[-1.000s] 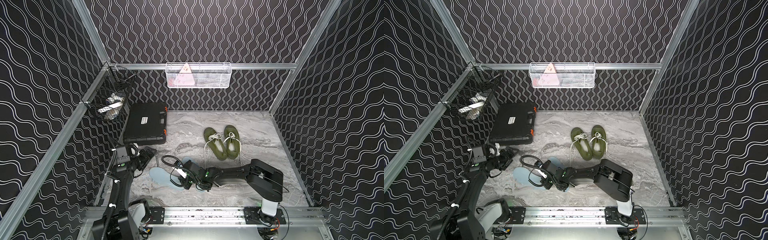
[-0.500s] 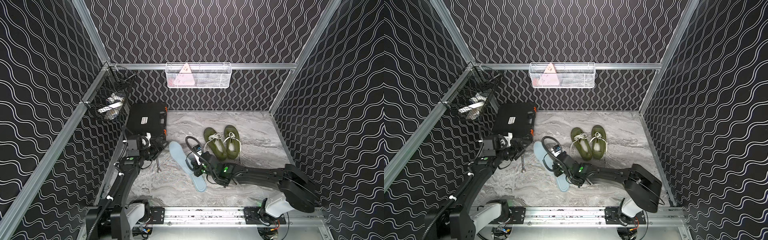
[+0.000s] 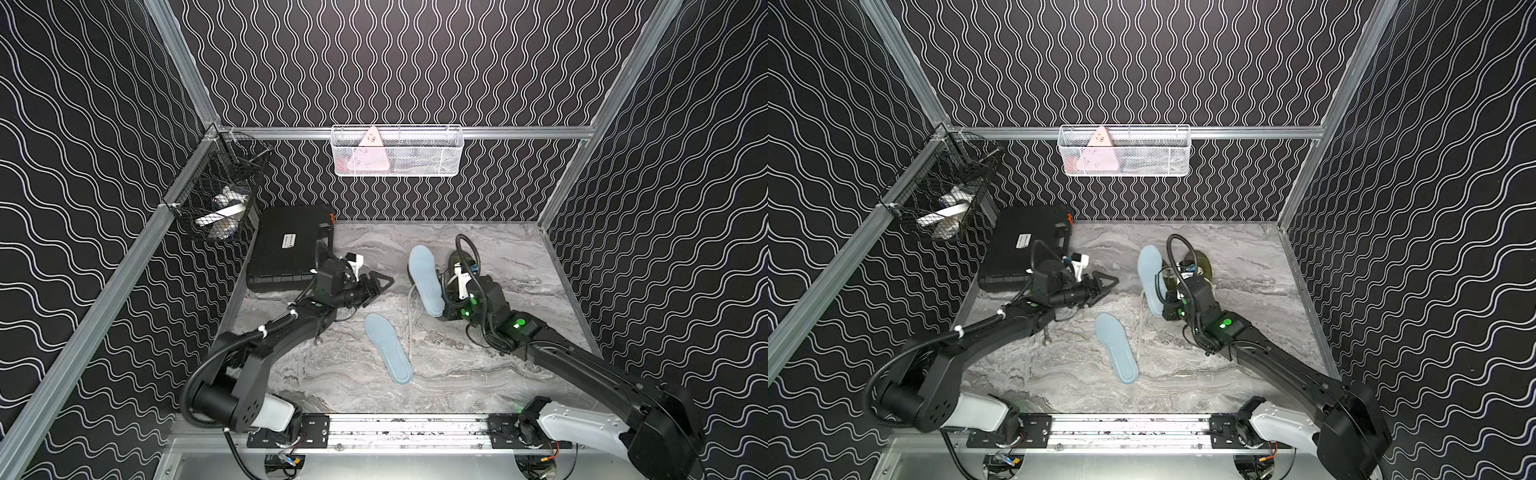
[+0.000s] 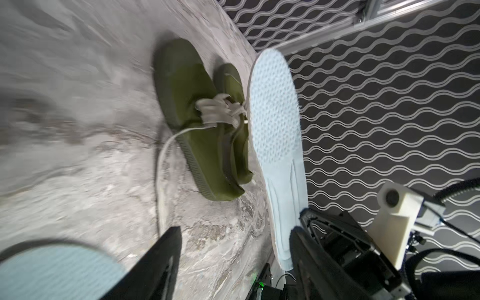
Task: Insert the insole into the shoe
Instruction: Pick up the insole from the center of the board.
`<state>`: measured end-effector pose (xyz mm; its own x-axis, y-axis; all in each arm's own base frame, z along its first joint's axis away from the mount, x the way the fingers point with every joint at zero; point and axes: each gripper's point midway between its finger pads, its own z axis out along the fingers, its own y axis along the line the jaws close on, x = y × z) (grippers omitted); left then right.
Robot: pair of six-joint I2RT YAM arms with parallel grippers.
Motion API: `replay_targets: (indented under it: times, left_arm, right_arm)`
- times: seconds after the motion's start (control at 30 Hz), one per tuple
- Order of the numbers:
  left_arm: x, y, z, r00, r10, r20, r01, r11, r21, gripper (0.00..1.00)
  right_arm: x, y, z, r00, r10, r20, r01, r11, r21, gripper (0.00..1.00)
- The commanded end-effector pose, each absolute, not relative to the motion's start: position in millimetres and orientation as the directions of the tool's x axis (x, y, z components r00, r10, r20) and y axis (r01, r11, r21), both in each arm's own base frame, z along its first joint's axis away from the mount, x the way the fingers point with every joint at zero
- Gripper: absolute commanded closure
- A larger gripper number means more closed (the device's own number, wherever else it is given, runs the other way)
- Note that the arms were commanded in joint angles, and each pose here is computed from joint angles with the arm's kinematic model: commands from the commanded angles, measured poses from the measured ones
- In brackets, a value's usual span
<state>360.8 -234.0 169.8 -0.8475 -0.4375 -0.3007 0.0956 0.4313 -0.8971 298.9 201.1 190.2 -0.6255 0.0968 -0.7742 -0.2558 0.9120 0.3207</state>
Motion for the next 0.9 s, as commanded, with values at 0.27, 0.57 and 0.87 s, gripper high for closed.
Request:
replay_targets:
  times: [0.27,0.57,0.87]
  left_arm:
    - [394,-293,191,-0.828,-0.458,-0.323,0.234,0.24,-0.942,0.37]
    - [403,-312,174,-0.844,-0.451,-0.292,0.22,0.207,-0.953,0.5]
    - [404,-312,175,-0.827,-0.467,-0.314,0.206,0.267,-0.941,1.0]
  right_arm:
    - [291,193,190,-0.7,0.133,-0.702,-0.28,0.853,0.44,1.0]
    - [288,206,188,-0.727,0.11,-0.678,-0.334,0.807,0.488,1.0]
    - [294,196,177,-0.696,0.011,-0.718,-0.371,0.851,0.372,0.48]
